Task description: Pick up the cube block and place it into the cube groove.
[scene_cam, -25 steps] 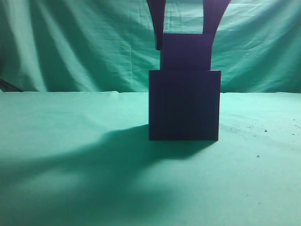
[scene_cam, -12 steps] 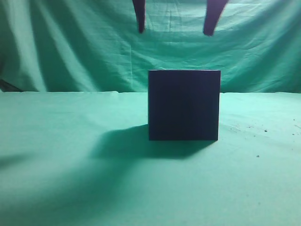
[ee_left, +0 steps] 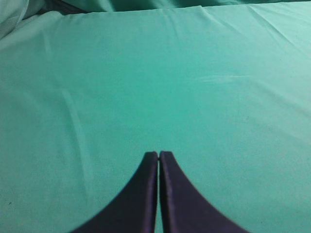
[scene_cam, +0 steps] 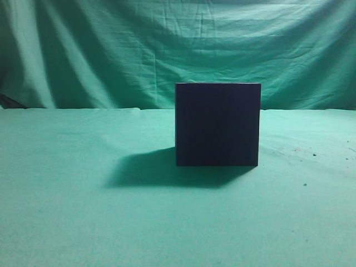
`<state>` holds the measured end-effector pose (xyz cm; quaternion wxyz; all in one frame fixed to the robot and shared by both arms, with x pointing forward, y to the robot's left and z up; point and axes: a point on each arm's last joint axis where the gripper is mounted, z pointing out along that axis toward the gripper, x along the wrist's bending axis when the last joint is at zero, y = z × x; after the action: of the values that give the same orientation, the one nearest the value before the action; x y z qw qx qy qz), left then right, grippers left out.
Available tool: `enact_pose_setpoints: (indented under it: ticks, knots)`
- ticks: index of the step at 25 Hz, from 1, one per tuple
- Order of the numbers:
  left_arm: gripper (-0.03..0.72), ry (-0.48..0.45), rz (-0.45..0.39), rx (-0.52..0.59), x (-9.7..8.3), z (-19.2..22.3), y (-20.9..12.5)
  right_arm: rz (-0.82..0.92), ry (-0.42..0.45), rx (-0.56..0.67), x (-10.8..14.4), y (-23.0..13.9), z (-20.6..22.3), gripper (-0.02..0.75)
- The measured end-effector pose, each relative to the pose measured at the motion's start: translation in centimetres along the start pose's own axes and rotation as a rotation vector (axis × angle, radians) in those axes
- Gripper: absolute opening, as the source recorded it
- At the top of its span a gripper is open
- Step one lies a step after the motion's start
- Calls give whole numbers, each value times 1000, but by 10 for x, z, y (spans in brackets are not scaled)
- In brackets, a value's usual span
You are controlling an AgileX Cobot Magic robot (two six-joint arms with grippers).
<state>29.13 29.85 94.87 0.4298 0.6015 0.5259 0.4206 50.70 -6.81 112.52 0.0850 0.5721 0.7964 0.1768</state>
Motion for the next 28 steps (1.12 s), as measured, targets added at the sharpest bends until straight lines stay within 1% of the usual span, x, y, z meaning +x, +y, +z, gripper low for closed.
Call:
enact_pose_setpoints:
  ticks: [3,4,5,7,10,15,18,21,22,24,28]
  knots:
    - [0,0,0,0,0,0,0,3,15,-42,-10,-18,-29,0]
    - [0,0,0,0,0,0,0,3,8,-57,-16,-26,-38,0]
    - [0,0,0,0,0,0,0,3,8,-57,-16,-26,-38,0]
    - [0,0,0,0,0,0,0,15,-13,-85,-27,-43,-53,0]
    - [0,0,0,0,0,0,0,29,-48,-94,-44,-73,-64,0]
    - [0,0,0,0,0,0,0,38,-52,-99,-64,-119,-74,0]
    - [0,0,0,0,0,0,0,39,-46,-112,-76,-146,-79,0]
    - [0,0,0,0,0,0,0,43,-16,-164,-87,-172,-84,0]
    - [0,0,0,0,0,0,0,48,11,-212,-92,-185,-89,0]
    - [0,0,0,0,0,0,0,52,24,-243,-97,-197,-97,0]
    - [0,0,0,0,0,0,0,60,33,-270,-106,-214,-110,0]
